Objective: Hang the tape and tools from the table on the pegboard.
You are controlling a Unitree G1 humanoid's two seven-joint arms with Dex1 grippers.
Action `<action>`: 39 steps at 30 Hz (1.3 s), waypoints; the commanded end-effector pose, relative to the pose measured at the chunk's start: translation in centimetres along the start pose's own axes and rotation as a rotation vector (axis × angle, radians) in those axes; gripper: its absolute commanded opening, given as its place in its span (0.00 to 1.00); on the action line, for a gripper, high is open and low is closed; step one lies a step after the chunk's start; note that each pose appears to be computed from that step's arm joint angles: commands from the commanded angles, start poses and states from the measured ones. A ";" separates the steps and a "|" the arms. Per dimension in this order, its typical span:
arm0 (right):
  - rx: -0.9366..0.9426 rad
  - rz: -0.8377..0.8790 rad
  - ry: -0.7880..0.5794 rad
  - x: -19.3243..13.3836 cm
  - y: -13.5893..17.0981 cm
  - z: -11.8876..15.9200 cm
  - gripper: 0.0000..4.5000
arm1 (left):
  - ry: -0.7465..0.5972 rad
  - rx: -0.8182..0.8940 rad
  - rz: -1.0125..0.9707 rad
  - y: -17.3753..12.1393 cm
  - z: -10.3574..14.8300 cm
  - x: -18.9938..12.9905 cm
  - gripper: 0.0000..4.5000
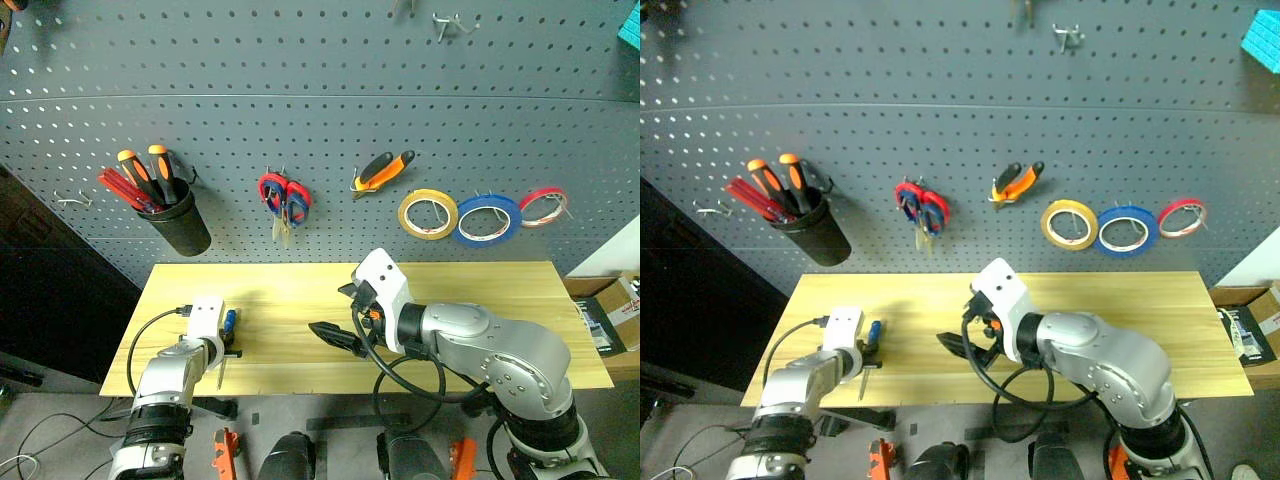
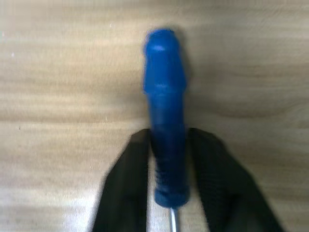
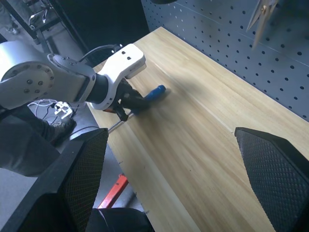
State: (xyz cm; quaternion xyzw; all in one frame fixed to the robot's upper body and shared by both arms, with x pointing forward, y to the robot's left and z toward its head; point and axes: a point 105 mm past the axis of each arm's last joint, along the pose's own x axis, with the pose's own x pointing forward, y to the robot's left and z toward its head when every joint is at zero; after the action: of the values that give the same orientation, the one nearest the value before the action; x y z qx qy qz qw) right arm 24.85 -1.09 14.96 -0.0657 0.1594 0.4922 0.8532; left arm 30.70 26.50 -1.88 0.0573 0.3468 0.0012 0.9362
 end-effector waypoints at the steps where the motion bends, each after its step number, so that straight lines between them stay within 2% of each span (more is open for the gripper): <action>1: -0.056 0.028 -0.072 -0.9 0.6 1.4 1.00 | -0.215 0.131 0.029 0.5 3.4 -2.6 0.13; 6: -0.109 0.057 -0.136 -1.5 0.8 2.4 1.00 | -0.596 0.339 0.024 -1.2 8.3 -8.2 0.13; 10: -0.158 0.077 -0.186 -1.9 0.9 3.2 1.00 | -0.947 0.436 0.019 -2.9 13.8 -13.6 0.13; 13: -0.185 0.091 -0.218 -2.1 0.7 3.6 1.00 | -1.169 0.535 0.101 -2.9 18.8 -17.1 0.13; 16: -0.210 0.106 -0.259 -2.1 0.5 4.5 1.00 | -1.323 0.498 0.221 -1.3 23.4 -20.1 0.13; 18: -0.213 0.110 -0.286 -2.1 0.3 5.1 1.00 | -1.358 0.412 0.295 0.3 25.0 -21.1 0.13; 23: -0.218 0.079 -0.325 -1.9 -0.7 6.1 1.00 | -1.362 0.241 0.365 2.7 26.8 -21.0 0.13; 30: -0.224 0.071 -0.392 -2.2 -0.7 7.6 1.00 | -1.261 0.052 0.331 3.0 25.8 -16.3 0.13; 36: -0.212 0.114 -0.455 -3.2 0.3 8.9 1.00 | -1.208 -0.053 0.298 2.8 24.8 -14.1 0.13; 38: -0.217 0.120 -0.445 -3.2 0.4 8.7 1.00 | -1.202 -0.085 0.291 2.9 24.5 -13.9 0.29; 39: -0.221 0.123 -0.438 -3.2 0.5 8.5 1.00 | -1.198 -0.107 0.289 2.9 24.4 -13.7 0.34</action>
State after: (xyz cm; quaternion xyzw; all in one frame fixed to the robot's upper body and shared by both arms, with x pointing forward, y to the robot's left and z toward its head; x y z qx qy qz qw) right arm 25.61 -1.25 23.03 -0.0342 -0.0552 0.5519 0.8314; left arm 36.82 25.89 24.31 0.0662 -0.2204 0.1014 0.9679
